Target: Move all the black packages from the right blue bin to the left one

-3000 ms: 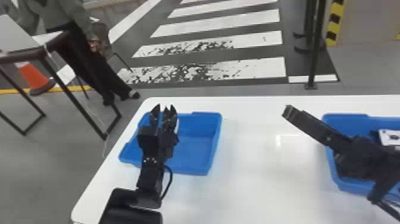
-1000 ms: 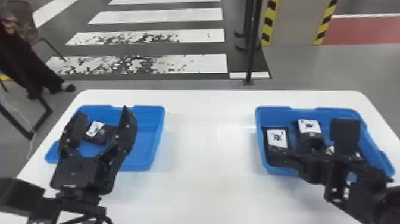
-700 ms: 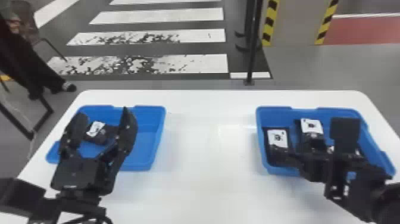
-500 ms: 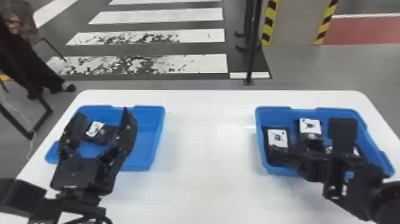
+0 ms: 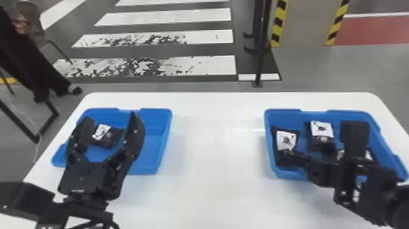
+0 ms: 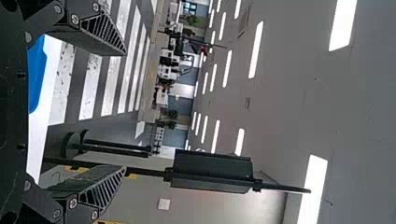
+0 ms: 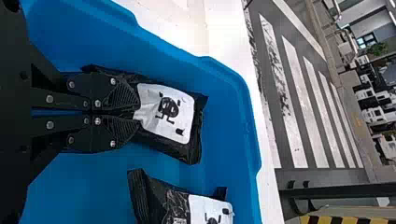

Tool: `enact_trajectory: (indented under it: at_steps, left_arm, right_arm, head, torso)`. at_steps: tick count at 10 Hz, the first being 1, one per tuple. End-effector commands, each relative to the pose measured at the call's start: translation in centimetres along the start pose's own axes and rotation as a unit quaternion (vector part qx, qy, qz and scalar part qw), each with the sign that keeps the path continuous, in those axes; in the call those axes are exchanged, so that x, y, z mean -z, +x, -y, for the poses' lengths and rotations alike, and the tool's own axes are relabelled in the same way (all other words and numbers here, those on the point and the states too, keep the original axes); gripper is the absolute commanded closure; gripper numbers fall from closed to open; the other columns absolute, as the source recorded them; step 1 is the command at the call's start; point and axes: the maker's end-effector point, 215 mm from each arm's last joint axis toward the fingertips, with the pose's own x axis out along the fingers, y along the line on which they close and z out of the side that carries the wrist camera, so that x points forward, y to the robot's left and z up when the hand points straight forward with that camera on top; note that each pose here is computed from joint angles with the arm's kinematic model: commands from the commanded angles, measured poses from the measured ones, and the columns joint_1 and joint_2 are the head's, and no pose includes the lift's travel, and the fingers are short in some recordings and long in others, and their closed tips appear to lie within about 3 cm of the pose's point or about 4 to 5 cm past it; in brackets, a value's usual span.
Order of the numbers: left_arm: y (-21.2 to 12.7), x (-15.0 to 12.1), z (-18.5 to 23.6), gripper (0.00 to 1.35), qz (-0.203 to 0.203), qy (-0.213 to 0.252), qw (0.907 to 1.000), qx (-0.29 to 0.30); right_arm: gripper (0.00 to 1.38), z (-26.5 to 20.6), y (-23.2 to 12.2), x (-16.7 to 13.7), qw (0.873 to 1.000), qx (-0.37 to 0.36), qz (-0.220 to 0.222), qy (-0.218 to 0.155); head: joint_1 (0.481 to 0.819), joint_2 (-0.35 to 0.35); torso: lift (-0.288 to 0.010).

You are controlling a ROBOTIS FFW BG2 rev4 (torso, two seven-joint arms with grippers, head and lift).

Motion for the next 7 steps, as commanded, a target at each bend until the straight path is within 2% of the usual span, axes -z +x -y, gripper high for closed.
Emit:
enact_trajectory:
  at_steps: [1,4,7]
  left_arm:
    - [0.0,0.0,0.0,0.21,0.0,-0.001,1.0,0.0]
    - [0.0,-1.1,0.1,0.22,0.018,-0.006,0.9998,0.001]
    - [0.2,-2.0,1.0,0.22,0.035,-0.022,0.9991,0.008]
  right_arm:
    - [1.18,-0.2,-0.2,-0.2,1.0,-0.005,0.01,0.007]
    - [1.18,0.9,-2.1,-3.0,0.996,0.006,0.082,0.022]
    - [1.18,2.1,-5.0,-9.5,0.984,-0.018,0.177,0.015]
  head:
    - [0.695,0.106]
    - [0.695,0.101]
    - [0.695,0.063]
  torso:
    - [-0.176]
    - [-0.176]
    - [-0.176]
